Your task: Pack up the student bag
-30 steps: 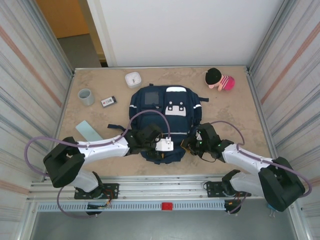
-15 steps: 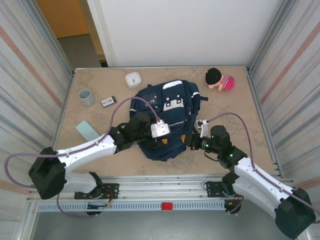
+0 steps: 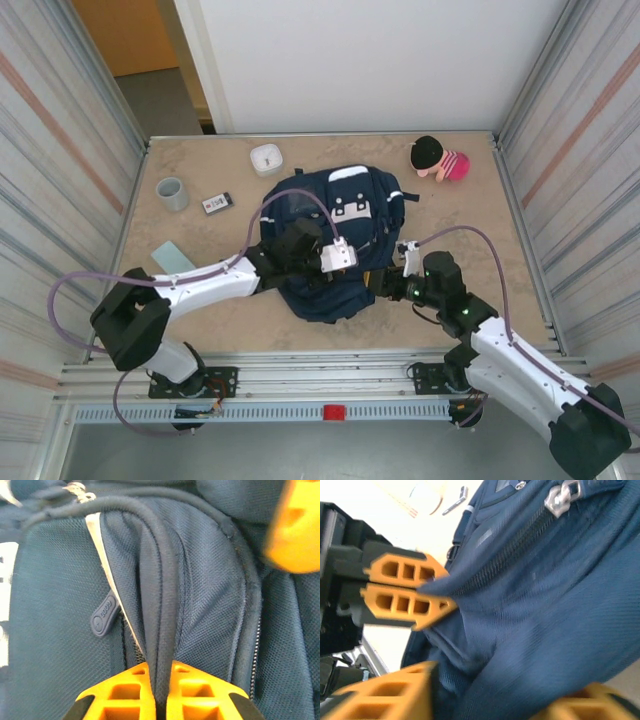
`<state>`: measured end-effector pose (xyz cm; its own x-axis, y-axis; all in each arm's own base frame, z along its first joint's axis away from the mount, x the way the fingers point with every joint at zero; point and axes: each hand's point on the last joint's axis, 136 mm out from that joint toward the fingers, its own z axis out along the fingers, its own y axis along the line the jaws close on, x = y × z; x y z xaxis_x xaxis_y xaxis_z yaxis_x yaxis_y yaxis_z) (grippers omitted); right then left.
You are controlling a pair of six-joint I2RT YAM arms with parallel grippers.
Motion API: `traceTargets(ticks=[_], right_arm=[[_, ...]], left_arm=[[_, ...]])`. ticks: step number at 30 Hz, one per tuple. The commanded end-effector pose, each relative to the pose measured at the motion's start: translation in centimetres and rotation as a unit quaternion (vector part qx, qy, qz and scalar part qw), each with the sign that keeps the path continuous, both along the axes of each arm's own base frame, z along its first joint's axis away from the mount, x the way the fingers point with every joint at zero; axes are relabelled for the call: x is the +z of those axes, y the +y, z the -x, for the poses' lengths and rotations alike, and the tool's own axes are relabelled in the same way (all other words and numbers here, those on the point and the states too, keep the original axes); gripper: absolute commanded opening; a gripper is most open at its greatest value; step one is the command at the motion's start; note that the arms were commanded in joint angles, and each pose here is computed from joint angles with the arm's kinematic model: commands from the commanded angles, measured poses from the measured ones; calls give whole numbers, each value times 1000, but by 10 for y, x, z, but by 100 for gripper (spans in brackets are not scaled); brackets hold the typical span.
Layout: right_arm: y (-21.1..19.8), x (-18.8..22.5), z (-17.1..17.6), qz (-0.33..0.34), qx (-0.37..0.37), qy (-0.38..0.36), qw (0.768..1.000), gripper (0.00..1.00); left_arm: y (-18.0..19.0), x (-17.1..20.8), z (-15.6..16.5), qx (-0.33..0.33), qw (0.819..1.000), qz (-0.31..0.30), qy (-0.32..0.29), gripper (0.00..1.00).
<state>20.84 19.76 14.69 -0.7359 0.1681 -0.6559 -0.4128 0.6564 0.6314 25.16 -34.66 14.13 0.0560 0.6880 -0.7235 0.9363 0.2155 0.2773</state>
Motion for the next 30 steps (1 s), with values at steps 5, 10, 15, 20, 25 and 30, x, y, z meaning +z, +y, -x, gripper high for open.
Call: traceTargets(ticks=[5,10,15,20,25,30], right_arm=[[-10,2,12,-30,-37,41,998,84],[8,11,31,-91,-12,47,995,93],[20,16,36,-105,-7,35,994,98],[22,-3,23,-73,-42,68,994,91],[-1,-57,11,39,-123,134,983,50],[4,-86,10,62,-137,173,973,32]], left_arm=[[6,96,-38,61,996,55,-20,0],[7,116,-46,94,992,80,-14,0],[4,128,-49,115,988,107,4,0],[-1,140,-45,112,985,133,21,0],[-3,155,-43,94,986,138,6,0],[-4,171,-39,36,992,104,-55,0]])
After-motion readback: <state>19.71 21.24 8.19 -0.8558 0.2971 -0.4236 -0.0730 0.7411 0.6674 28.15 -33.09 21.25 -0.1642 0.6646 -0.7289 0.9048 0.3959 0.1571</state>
